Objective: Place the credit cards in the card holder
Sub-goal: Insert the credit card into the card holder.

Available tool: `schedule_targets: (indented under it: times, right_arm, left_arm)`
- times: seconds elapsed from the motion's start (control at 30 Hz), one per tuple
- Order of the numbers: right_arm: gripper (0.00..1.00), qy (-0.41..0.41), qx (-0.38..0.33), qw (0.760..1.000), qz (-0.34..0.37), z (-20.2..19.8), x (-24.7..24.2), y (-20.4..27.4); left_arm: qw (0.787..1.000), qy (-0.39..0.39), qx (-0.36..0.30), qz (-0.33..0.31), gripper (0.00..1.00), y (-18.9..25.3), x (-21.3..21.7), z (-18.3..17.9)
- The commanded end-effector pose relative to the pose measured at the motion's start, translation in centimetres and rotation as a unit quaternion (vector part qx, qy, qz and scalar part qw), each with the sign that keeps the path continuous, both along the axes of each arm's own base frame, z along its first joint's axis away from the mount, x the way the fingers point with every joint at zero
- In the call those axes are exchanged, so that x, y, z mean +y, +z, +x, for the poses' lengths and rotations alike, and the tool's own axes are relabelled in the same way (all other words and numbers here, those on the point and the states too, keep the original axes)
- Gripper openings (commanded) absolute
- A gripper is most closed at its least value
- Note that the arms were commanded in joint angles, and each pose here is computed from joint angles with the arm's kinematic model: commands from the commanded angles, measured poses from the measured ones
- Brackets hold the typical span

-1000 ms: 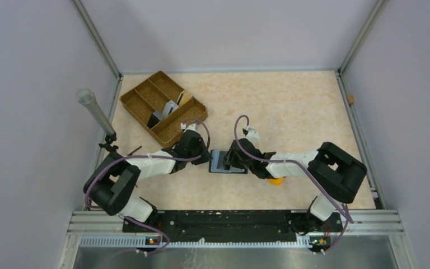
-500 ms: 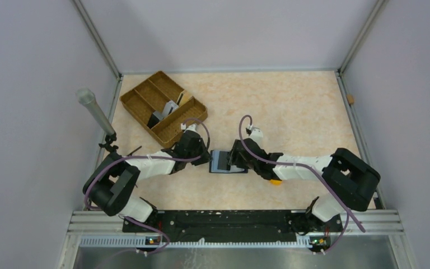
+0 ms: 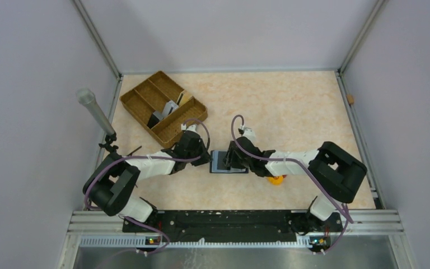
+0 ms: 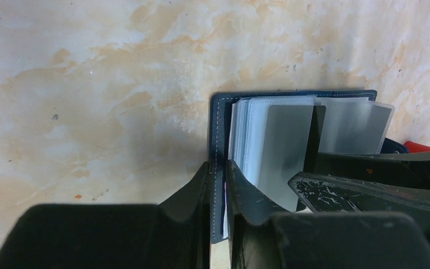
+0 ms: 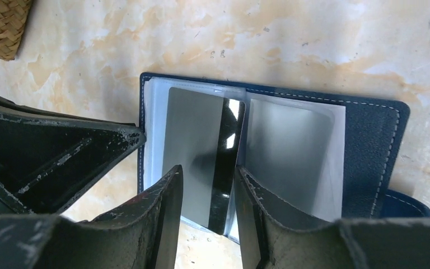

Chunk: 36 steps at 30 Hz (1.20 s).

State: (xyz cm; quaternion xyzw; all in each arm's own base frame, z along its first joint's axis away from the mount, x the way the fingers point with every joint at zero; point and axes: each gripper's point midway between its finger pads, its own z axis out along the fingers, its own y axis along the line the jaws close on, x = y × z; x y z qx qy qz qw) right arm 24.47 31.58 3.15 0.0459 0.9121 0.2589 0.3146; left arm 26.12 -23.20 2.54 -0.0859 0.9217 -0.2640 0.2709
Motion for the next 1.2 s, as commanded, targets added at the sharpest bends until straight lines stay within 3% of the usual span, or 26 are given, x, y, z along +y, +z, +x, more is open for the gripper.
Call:
schedule_targets:
  times: [0.0,0.23,0.6,0.83,1.17]
  right_arm:
    - [0.38,0.029,-0.016,0.999,0.005,0.5,2.4,1.2]
    - [0.41,0.051,-0.018,0.999,-0.009,0.3,4.2,1.0]
    - [0.03,0.025,0.010,0.999,-0.030,-0.5,1.7,-1.0]
    - [0.00,0.017,0.021,0.997,0.072,-0.6,0.1,-0.1]
    - [0.00,0.052,-0.042,0.969,0.238,-1.1,-1.2,7.6]
  left_arm:
    - [0.999,-0.012,0.037,0.017,0.17,-1.8,0.7,-2.1]
    - [0.999,-0.015,0.030,0.008,0.16,-1.5,0.4,-2.0]
    - [1.000,-0.001,-0.002,0.021,0.20,0.1,1.6,-1.7]
    - [0.999,0.004,-0.027,0.030,0.40,2.4,2.8,-2.0]
    - [0.991,-0.042,-0.089,-0.093,0.60,9.3,0.6,-3.3]
